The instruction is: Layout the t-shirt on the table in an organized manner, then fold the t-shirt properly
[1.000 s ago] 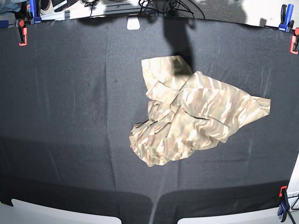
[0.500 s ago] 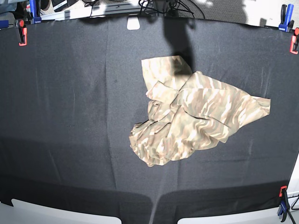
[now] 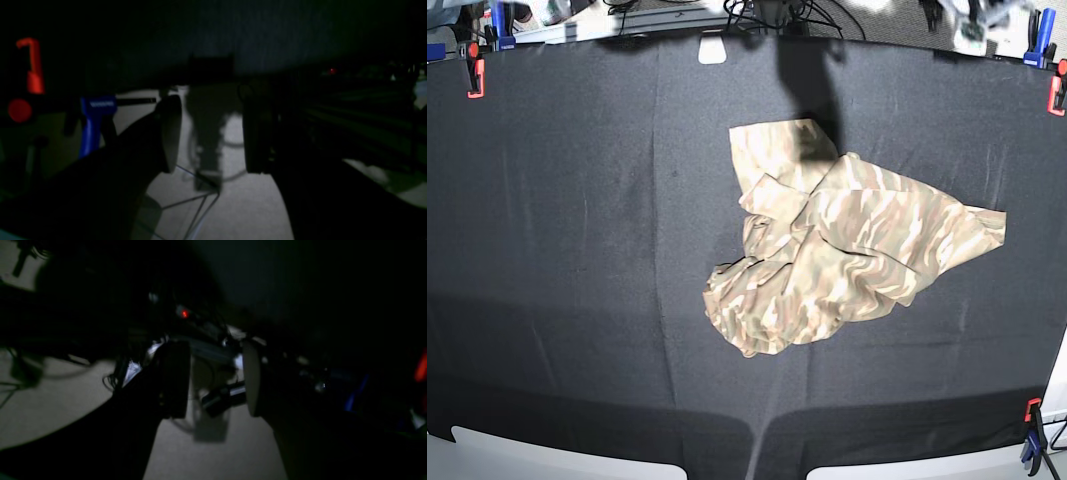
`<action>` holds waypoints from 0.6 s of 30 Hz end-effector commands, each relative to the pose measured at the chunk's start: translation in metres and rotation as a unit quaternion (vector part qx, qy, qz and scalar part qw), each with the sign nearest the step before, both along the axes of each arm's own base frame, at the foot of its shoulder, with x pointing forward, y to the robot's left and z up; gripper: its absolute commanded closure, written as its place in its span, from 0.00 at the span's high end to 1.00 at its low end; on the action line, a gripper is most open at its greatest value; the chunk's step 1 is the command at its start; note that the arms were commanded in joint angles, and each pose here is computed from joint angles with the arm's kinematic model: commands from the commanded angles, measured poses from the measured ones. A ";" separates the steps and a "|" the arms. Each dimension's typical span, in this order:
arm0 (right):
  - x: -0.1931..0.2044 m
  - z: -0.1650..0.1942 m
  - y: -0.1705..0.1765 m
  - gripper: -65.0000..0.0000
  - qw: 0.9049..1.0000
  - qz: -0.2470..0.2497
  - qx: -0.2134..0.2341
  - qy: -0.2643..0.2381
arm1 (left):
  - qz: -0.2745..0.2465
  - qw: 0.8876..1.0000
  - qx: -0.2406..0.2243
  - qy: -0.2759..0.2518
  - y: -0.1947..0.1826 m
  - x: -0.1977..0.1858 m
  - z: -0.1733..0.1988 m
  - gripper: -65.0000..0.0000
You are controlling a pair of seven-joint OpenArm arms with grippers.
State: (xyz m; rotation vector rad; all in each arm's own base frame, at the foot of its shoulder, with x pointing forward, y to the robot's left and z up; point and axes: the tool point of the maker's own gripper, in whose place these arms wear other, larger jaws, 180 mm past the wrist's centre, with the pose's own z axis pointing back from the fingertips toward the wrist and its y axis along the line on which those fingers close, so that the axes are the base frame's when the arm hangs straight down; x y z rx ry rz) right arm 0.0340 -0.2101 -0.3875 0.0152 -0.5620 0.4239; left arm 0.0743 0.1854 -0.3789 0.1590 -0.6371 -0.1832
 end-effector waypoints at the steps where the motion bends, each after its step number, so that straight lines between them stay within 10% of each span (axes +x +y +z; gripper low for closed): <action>1: 0.012 0.010 0.004 0.39 1.000 0.004 0.005 -0.021 | -0.003 1.000 0.004 -0.016 0.001 0.005 0.008 0.43; 9: 0.082 0.035 0.012 0.39 0.994 0.011 0.004 -0.111 | -0.008 0.994 0.001 -0.107 -0.002 0.059 0.028 0.43; 18: 0.148 0.060 0.010 0.39 0.981 0.006 -0.002 -0.194 | 0.014 0.961 -0.084 -0.264 -0.014 0.154 0.084 0.43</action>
